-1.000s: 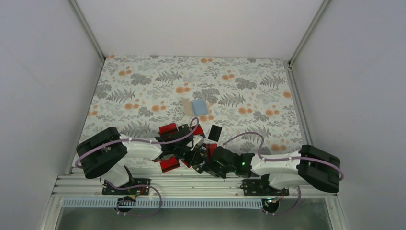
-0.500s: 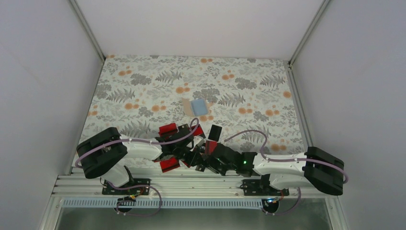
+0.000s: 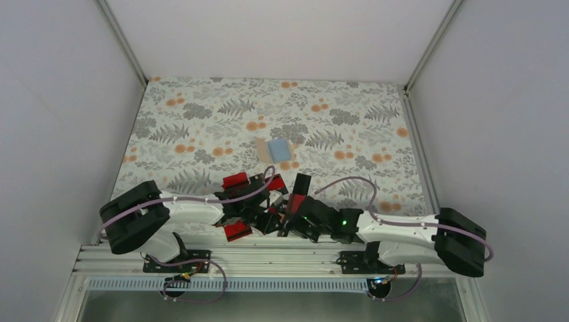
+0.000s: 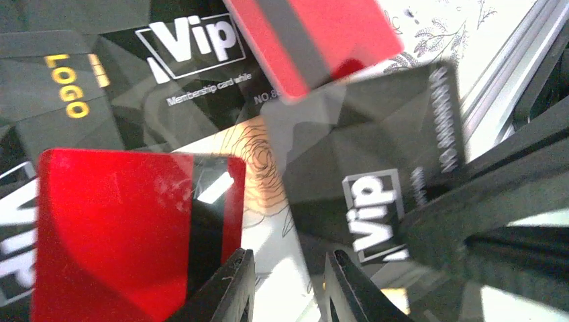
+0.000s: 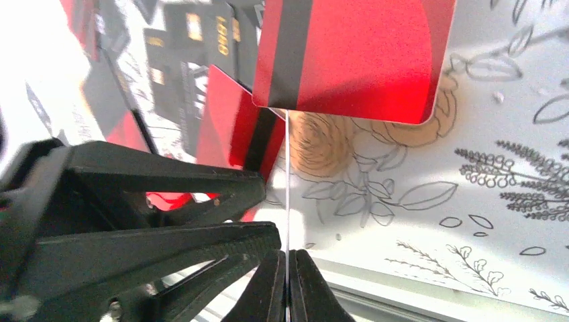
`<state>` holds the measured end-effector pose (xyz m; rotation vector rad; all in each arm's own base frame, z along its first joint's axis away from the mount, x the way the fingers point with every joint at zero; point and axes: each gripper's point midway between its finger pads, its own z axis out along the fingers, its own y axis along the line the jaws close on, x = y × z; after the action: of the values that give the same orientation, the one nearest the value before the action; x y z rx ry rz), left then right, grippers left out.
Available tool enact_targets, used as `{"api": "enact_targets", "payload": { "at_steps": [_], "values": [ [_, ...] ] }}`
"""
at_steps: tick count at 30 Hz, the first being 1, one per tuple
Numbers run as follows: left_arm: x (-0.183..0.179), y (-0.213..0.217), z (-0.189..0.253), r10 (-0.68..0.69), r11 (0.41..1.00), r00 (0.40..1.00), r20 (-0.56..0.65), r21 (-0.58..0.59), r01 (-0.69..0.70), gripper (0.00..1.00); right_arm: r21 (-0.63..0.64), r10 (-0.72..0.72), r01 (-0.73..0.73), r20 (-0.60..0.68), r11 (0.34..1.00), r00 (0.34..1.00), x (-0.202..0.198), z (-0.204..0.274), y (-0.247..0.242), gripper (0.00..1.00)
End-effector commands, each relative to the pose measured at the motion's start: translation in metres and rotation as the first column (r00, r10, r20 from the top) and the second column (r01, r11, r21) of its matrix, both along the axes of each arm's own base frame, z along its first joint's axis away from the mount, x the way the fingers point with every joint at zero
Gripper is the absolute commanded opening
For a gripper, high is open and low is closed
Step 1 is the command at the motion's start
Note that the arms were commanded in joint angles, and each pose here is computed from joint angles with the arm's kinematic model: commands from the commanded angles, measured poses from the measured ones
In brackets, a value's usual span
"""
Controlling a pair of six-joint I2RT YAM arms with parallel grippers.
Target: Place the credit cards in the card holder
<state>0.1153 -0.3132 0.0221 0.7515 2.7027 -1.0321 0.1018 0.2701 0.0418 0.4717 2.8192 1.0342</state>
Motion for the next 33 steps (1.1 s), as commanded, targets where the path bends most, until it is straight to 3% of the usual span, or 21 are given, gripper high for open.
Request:
{"api": "enact_targets", "payload": {
  "at_steps": [1,7,13,23,33],
  "values": [
    [0.006,0.013,0.013,0.034,0.998,0.998,0.053,0.049,-0.037,0.28,-0.029,0.008,-0.005,0.111,1.0,0.994,0.02,0.029,-0.011,0.04],
    [0.029,0.02,0.052,0.095,0.994,0.981,0.171,0.031,-0.102,0.35,-0.006,0.091,-0.093,0.282,0.996,0.955,0.051,0.078,-0.021,0.04],
    [0.061,0.029,0.086,0.164,0.986,0.949,0.269,-0.012,-0.167,0.38,-0.012,0.176,-0.193,0.475,0.981,0.862,0.095,0.127,-0.021,0.04],
    [0.121,0.035,0.159,0.239,0.965,0.891,0.385,-0.197,-0.174,0.39,0.048,0.213,-0.32,0.653,0.946,0.727,0.166,0.174,-0.027,0.04],
    [0.146,0.038,0.228,0.227,0.903,0.878,0.421,-0.43,-0.027,0.39,0.093,0.254,-0.539,0.807,0.837,0.533,0.164,0.225,-0.015,0.04]
  ]
}}
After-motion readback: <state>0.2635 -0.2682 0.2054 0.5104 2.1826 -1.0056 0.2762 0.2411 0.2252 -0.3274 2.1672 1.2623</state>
